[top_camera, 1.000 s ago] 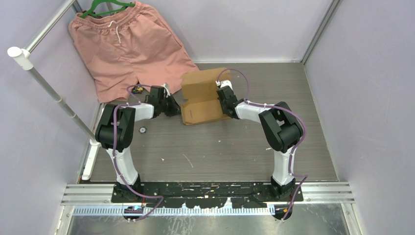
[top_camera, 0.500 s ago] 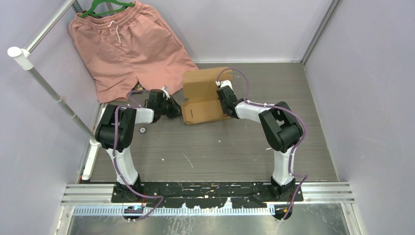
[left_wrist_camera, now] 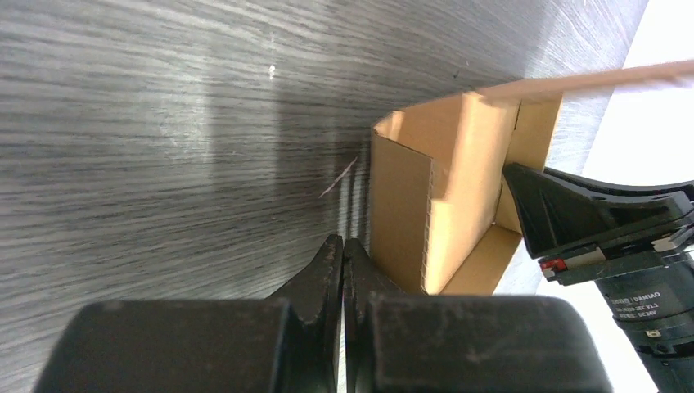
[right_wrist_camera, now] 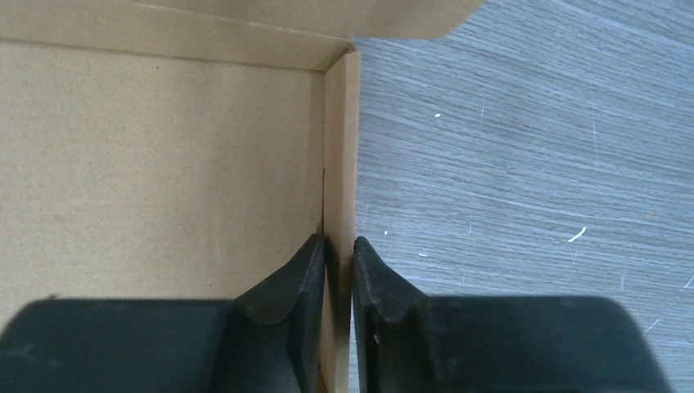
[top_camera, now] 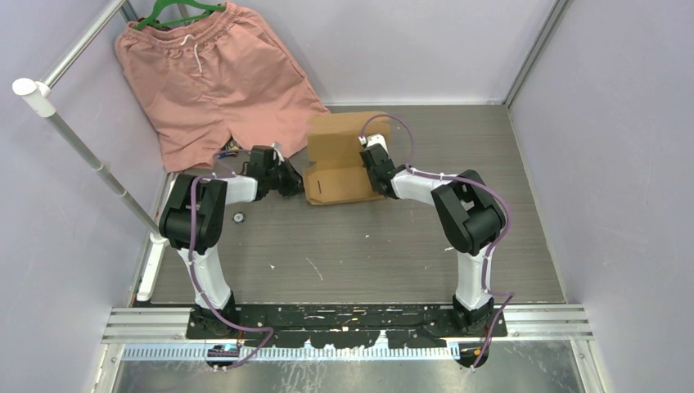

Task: Fold the paper box
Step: Fold the paper box at the center of the board.

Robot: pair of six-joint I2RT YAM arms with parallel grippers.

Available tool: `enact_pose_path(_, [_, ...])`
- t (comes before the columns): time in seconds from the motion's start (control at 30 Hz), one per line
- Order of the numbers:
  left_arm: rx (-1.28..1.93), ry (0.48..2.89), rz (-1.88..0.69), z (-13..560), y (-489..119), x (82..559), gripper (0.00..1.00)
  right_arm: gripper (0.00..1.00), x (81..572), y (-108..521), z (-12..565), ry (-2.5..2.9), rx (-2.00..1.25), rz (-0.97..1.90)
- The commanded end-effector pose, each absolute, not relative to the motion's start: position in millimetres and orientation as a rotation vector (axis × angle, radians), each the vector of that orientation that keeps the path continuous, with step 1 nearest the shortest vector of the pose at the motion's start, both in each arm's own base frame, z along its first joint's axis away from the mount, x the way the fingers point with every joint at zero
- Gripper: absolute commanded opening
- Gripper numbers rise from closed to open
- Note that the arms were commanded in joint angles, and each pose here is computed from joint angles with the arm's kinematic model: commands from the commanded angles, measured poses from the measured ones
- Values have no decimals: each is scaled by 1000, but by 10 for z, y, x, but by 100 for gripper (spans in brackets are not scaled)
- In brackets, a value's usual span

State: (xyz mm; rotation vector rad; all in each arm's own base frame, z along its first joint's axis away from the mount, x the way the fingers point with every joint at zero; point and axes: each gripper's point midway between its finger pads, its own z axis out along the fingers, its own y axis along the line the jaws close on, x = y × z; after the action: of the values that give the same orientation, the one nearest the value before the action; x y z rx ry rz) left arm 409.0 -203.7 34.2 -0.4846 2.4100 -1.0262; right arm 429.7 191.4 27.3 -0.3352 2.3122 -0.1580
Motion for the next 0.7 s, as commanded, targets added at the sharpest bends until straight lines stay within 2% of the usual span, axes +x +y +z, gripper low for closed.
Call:
enact_pose_path(0.0, [-391,2380,-1062,586,-2156,4174,2,33,4288,2150,358,2301,-366,-82])
enact_pose_path(0.13, [-390,2395,-1053,509,-2145,4154,2,49,4262,2158,455,2298,-358,-59])
enact_pose_path(0.3, [-382,2412,-1043,427,-2139,4139,2,58,4241,2129,581,2291,-345,-67])
enact_pose_path(0.53, [-367,2440,-1019,326,-2105,4085,2,64,4195,2042,825,2262,-272,-73])
enact_pose_path(0.67, [-367,2443,-1024,293,-2099,4071,2,63,4183,2136,1007,2235,-256,-1])
